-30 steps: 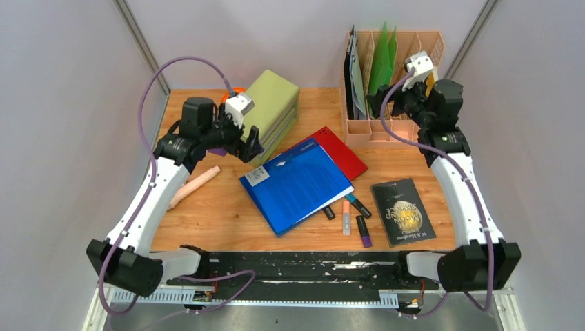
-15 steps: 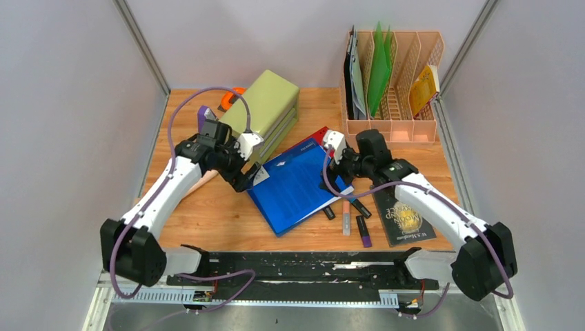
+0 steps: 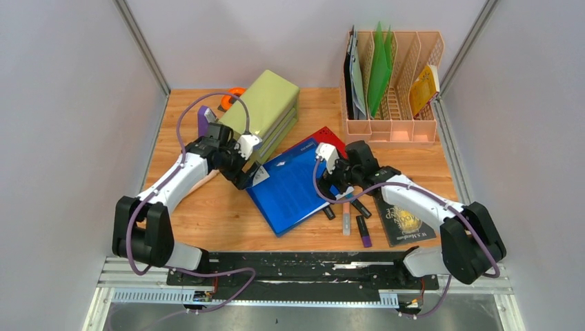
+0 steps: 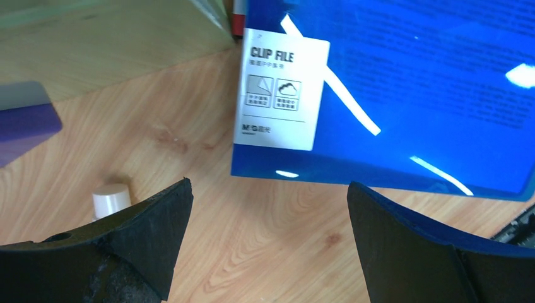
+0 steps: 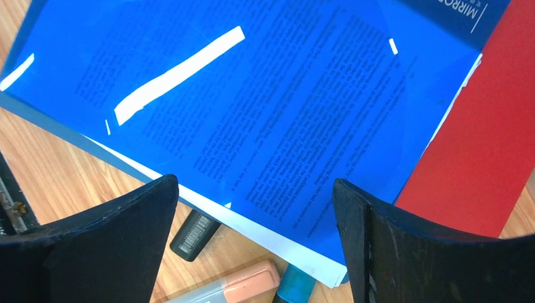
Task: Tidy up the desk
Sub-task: Place the folder in the storage box, then pick up the folder from the center of the board.
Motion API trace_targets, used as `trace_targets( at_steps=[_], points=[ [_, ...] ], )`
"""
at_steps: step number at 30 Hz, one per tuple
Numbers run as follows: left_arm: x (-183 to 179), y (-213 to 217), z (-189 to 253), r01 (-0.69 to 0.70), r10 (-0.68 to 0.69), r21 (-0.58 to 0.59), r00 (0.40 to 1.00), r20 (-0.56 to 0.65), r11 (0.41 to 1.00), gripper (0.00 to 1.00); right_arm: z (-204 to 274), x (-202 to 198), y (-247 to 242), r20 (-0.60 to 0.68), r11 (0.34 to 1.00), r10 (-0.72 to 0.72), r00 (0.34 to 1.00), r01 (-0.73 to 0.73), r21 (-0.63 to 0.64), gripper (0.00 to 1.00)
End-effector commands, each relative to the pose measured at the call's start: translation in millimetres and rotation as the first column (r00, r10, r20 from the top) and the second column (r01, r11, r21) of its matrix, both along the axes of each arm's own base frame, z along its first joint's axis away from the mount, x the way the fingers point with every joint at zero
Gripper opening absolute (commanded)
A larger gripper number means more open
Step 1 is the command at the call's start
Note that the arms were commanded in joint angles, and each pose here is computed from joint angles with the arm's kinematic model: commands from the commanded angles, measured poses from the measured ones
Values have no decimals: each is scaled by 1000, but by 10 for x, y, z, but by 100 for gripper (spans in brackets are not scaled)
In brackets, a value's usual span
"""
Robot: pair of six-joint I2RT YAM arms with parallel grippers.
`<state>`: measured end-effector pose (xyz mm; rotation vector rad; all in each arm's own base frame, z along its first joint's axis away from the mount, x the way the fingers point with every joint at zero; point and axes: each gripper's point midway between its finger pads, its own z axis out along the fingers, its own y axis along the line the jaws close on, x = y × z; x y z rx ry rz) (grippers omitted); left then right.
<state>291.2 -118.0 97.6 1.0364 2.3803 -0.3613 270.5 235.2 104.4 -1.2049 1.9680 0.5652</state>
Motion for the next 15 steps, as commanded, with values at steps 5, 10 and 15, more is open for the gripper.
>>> trace_targets(
  at_steps=[5,10,15],
  points=[
    [160,-10,-93,20,-15,-95,999,51,995,100,-88,81,42,56,1000,-6,998,6,10,92],
    [126,-51,-268,33,-28,-129,999,43,991,100,-147,76,27,78,1000,2,997,-1,-15,91],
    [201,-22,-380,-7,12,-147,999,31,989,100,-219,35,58,80,999,22,997,-20,-31,91]
  ],
)
